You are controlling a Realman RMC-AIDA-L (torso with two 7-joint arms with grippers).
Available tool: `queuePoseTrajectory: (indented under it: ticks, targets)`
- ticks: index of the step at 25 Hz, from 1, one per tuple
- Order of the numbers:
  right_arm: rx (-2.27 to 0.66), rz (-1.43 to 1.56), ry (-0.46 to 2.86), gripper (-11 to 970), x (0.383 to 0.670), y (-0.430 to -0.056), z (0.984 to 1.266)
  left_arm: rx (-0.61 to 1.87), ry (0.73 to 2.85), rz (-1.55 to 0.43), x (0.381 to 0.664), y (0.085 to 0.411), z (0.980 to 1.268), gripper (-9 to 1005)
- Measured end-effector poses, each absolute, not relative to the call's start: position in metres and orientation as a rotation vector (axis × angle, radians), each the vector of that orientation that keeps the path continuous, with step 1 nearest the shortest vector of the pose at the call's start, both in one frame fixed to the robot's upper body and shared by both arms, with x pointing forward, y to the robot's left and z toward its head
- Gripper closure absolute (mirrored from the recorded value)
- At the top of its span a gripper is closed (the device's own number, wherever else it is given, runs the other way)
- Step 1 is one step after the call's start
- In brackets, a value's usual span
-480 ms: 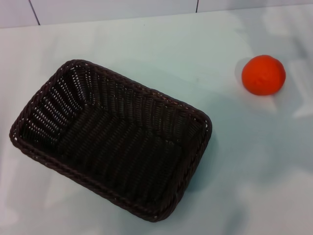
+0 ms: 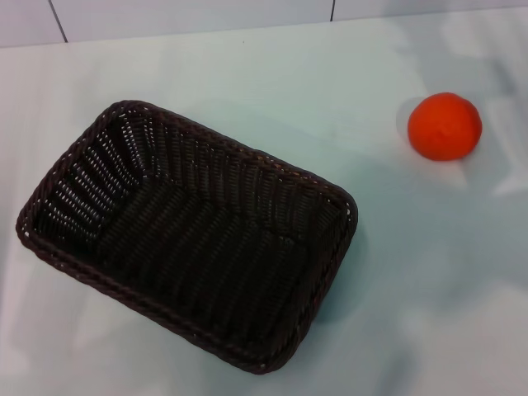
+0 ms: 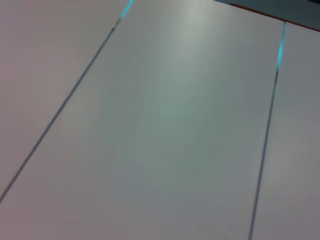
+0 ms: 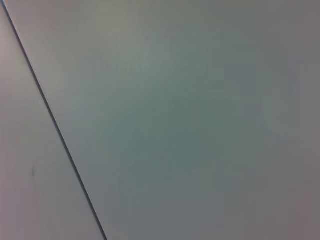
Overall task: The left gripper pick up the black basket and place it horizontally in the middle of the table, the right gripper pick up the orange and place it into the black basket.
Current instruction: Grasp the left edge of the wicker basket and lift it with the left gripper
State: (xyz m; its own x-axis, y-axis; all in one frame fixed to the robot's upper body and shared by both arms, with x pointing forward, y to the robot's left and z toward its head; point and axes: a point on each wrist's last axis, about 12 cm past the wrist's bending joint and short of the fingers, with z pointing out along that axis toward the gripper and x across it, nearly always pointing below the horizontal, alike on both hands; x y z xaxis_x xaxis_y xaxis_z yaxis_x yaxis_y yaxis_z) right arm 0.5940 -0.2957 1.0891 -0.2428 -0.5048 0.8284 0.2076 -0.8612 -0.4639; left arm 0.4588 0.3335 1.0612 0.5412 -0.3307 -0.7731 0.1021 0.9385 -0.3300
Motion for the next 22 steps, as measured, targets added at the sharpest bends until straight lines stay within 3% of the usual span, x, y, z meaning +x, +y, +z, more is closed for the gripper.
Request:
queuePoseTrajectory:
  ticks: [7,14,16,22]
  targets:
    - [-1.574,-2.137,0.354,90,0.596,-0.294,1.09,-0.148,1.027,-0.343,0.468,0.331,1.064,92]
    - [-1.589,-2.127,0.357,91,0.598,-0.293,1.09,-0.046,1.137,-0.564,0.485,0.338,1.075,94]
    - [-1.592,-2.126,0.359,91,0.599,-0.293,1.089,0.024,1.239,-0.731,0.498,0.353,1.091,95]
    - [-1.599,-2.126,0.37,91,0.598,-0.294,1.088,0.21,1.495,-0.919,0.518,0.369,1.128,112]
